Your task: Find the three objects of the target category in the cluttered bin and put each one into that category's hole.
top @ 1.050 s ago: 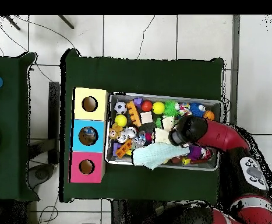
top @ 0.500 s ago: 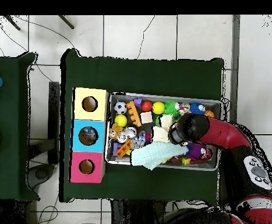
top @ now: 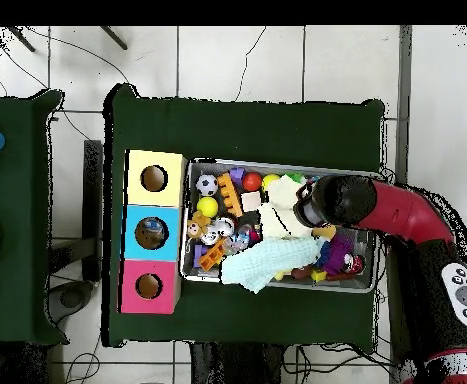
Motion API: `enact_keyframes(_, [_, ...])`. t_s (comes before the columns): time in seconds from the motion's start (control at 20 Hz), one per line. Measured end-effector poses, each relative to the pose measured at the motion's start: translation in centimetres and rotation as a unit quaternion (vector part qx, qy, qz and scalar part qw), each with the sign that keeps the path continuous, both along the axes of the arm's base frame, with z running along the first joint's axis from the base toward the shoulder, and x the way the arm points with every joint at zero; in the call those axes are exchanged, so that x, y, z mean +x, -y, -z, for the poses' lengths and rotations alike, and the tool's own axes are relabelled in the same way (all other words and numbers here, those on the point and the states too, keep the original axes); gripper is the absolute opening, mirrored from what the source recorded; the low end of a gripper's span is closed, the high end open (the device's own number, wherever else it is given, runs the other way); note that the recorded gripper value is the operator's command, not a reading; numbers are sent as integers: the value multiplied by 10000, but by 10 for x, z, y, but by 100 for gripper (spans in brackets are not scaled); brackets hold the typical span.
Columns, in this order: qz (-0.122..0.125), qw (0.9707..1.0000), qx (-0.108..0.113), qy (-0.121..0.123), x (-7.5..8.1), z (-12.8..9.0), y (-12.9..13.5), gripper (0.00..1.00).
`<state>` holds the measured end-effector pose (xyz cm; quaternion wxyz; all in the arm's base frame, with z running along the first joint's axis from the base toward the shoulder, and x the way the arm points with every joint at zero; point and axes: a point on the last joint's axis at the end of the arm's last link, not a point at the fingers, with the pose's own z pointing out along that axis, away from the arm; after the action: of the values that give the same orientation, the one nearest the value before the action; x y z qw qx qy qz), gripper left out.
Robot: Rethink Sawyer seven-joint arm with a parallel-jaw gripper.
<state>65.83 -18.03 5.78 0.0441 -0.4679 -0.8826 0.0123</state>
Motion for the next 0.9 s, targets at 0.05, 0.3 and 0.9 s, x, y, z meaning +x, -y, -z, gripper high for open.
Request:
enact_keyframes(0.05, [1, 10000, -12, 58, 4, -4, 1, 0])
enact_keyframes(0.3, [-13, 9989, -123, 461, 34, -37, 8, 0])
enact_keyframes(0.9, [-175, 9952, -164, 949, 71, -84, -12, 0])
